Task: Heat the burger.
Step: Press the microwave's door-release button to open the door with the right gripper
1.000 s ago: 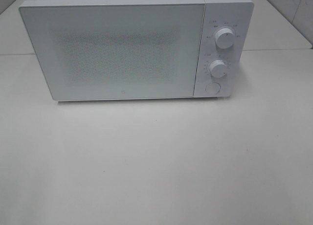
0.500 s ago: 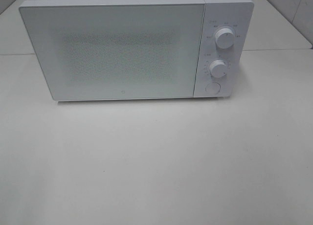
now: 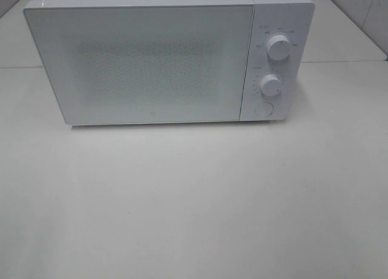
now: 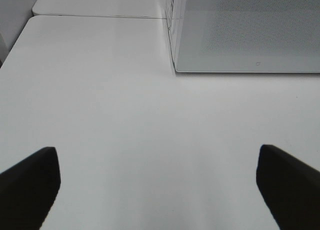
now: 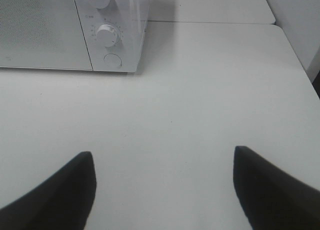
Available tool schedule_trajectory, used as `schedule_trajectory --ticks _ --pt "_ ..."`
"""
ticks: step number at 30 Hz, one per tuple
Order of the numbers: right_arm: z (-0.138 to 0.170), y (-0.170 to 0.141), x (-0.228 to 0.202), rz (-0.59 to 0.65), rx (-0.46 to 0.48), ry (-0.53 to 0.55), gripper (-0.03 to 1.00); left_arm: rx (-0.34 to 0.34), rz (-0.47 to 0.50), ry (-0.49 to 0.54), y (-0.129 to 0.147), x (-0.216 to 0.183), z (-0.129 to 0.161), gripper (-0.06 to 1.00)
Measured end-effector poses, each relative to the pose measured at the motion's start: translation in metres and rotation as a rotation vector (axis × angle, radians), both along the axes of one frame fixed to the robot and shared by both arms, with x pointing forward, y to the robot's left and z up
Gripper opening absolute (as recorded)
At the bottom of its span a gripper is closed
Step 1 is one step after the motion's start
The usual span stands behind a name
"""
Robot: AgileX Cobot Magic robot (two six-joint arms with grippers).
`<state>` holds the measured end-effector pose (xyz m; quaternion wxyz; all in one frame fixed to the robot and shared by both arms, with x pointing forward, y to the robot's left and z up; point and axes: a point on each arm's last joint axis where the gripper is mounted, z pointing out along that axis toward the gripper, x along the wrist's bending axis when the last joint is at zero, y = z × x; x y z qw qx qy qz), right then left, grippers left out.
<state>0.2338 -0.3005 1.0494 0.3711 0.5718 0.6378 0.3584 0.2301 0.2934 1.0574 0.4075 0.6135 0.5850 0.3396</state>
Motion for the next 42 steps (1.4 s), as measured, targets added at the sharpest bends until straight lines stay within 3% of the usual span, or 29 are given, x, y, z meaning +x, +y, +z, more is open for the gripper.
schedule_trajectory --ticks 18,28,35,37,38,40,42 --pt "0.0 0.0 0.0 0.0 0.0 -0.001 0.76 0.0 0.0 0.0 0.0 0.0 0.0 0.99" --pt "0.022 0.002 0.021 -0.017 0.055 -0.12 0.74 0.0 0.0 0.0 0.0 0.0 0.0 0.99" --pt "0.037 0.003 0.047 -0.01 0.061 -0.236 0.67 0.0 0.0 0.0 0.0 0.0 0.0 0.99" --pt "0.033 0.005 0.065 -0.005 0.065 -0.301 0.56 0.0 0.0 0.0 0.0 0.0 0.0 0.99" --pt "0.033 0.005 0.065 -0.005 0.065 -0.301 0.56 0.0 0.0 0.0 0.0 0.0 0.0 0.99" --pt "0.023 0.006 0.078 0.002 0.052 -0.336 0.45 0.0 0.0 0.0 0.0 0.0 0.0 0.99" --pt "0.019 0.006 0.082 0.007 0.041 -0.348 0.4 0.0 0.0 0.0 0.0 0.0 0.0 0.99"
